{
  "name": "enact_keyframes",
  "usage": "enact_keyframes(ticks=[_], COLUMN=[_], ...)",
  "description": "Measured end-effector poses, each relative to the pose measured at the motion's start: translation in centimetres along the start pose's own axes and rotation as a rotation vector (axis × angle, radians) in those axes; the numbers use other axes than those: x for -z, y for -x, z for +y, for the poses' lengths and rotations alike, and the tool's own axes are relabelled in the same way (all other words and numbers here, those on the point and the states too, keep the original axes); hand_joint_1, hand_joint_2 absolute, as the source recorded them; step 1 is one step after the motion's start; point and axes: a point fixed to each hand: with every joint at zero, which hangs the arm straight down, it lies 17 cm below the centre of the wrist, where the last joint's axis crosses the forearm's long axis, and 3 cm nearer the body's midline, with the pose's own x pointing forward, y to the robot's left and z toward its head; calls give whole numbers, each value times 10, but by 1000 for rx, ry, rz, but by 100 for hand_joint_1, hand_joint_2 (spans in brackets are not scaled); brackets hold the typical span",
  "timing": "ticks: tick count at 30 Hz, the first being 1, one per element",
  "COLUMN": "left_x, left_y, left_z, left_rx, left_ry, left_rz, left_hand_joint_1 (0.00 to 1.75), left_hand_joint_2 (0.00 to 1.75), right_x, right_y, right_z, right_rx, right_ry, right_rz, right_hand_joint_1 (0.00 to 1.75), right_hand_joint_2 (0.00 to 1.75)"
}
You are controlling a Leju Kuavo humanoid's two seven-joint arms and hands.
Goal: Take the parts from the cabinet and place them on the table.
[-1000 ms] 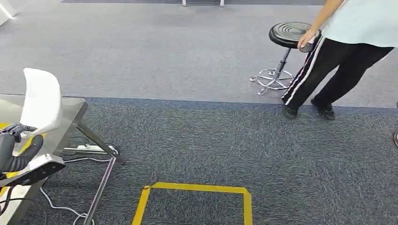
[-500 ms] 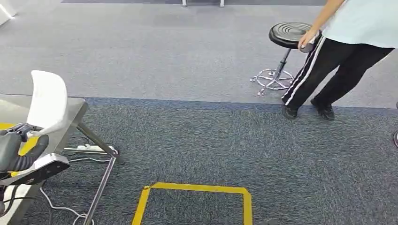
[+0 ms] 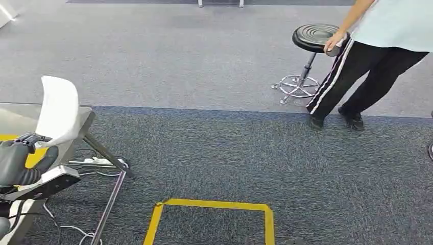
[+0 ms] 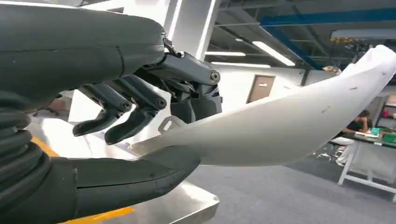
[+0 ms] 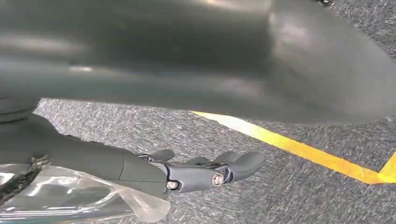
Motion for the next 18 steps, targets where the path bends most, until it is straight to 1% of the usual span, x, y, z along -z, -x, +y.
enact_keyframes(ticks=[10, 18], left_x=[2, 0], left_y=[2, 2], left_z=[2, -2], left_rx=[-3, -12], left_ry=[-6, -1], left_rz=[11, 25], left_hand_joint_1=[175, 175], left_hand_joint_2=[175, 175], right_x=[0, -4], right_y=[-5, 7], right_z=[-1, 0], right_rx=[5, 7], right_ry=[2, 3], right_rz=[-8, 15], right_hand_joint_1=[0, 0], right_hand_joint_2=[0, 0])
